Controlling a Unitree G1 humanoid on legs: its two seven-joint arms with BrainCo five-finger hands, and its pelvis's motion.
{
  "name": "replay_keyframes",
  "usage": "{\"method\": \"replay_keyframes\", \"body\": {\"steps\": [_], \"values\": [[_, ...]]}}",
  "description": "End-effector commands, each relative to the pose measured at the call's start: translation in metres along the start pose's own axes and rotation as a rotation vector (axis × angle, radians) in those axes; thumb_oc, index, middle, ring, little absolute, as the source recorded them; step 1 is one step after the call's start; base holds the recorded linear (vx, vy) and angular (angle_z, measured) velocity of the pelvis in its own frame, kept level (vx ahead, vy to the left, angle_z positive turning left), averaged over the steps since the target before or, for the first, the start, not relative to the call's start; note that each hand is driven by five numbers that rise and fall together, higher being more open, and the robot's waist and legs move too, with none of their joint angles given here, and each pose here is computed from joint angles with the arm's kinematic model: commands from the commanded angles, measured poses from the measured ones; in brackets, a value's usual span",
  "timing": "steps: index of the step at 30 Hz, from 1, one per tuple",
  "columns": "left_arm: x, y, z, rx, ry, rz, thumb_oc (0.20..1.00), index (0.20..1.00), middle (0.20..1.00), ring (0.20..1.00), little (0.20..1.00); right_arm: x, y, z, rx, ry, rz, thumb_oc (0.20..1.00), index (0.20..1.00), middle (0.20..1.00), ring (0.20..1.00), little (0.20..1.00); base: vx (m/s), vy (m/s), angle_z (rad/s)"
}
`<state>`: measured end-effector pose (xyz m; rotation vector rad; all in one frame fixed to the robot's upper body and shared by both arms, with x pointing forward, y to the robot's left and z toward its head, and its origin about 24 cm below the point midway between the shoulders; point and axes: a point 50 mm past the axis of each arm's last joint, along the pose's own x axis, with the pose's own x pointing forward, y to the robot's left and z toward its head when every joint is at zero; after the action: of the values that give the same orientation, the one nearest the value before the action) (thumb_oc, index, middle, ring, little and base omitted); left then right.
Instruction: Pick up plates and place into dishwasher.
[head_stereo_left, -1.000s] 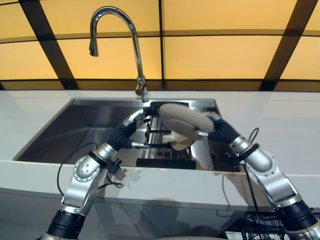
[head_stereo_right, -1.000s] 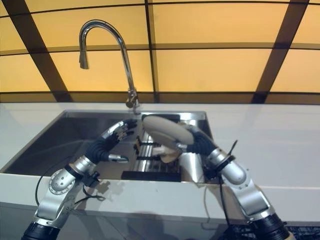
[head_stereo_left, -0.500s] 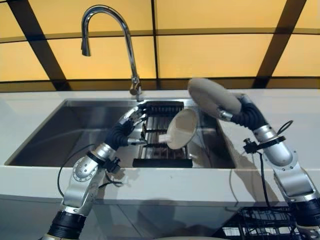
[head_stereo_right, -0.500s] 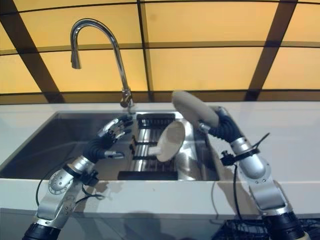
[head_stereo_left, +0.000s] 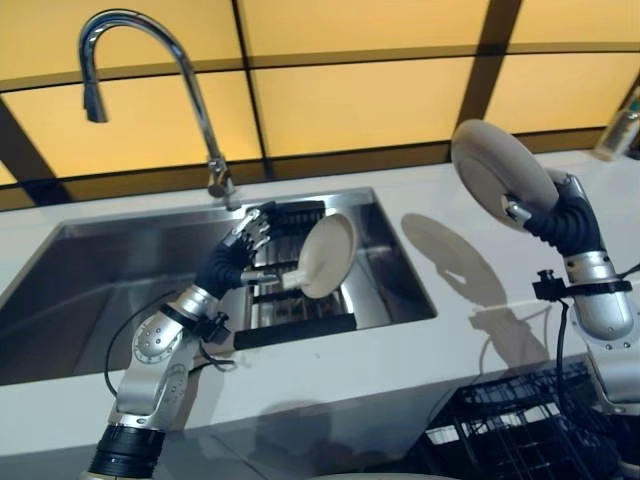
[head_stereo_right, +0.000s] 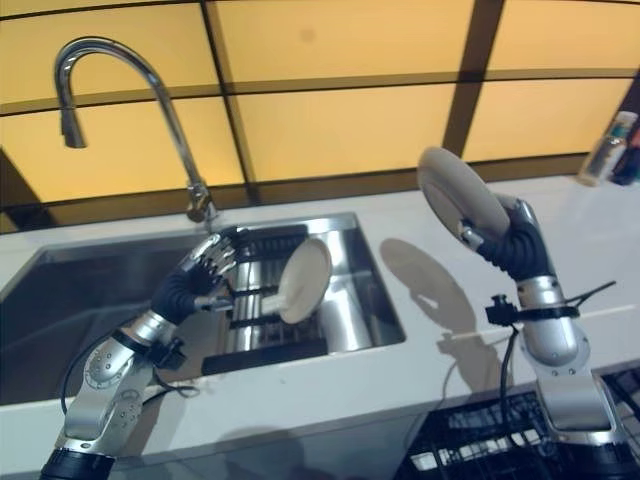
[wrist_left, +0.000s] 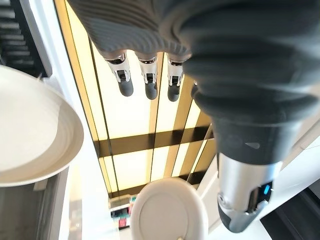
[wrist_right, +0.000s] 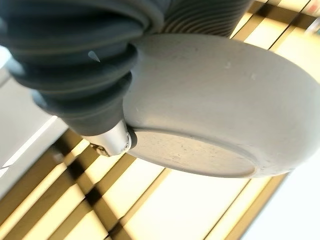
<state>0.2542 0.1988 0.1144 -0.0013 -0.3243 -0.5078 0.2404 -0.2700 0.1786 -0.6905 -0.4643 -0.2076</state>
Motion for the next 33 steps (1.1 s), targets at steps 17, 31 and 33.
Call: {"method": "replay_keyframes", "body": {"steps": [17,31,33], "values": [[-0.011,0.030,0.005,0.060,0.014,0.093,1.000,1.000,1.000,1.000,1.000,-0.022,-0.040,-0.026,0.025,0.118,-0.198,0.200,0.200,0.200,0.200,0.200,0.02,-0.043,-0.20],[-0.033,0.033,-0.003,0.047,0.044,0.160,1.000,1.000,1.000,1.000,1.000,-0.049,-0.052,-0.046,0.067,0.230,-0.313,0.200,0.200,0.200,0.200,0.200,0.05,-0.014,-0.08],[-0.037,0.034,-0.004,0.036,0.046,0.177,1.000,1.000,1.000,1.000,1.000,-0.053,-0.056,-0.049,0.058,0.243,-0.340,0.200,0.200,0.200,0.200,0.200,0.13,0.103,-0.12]]}}
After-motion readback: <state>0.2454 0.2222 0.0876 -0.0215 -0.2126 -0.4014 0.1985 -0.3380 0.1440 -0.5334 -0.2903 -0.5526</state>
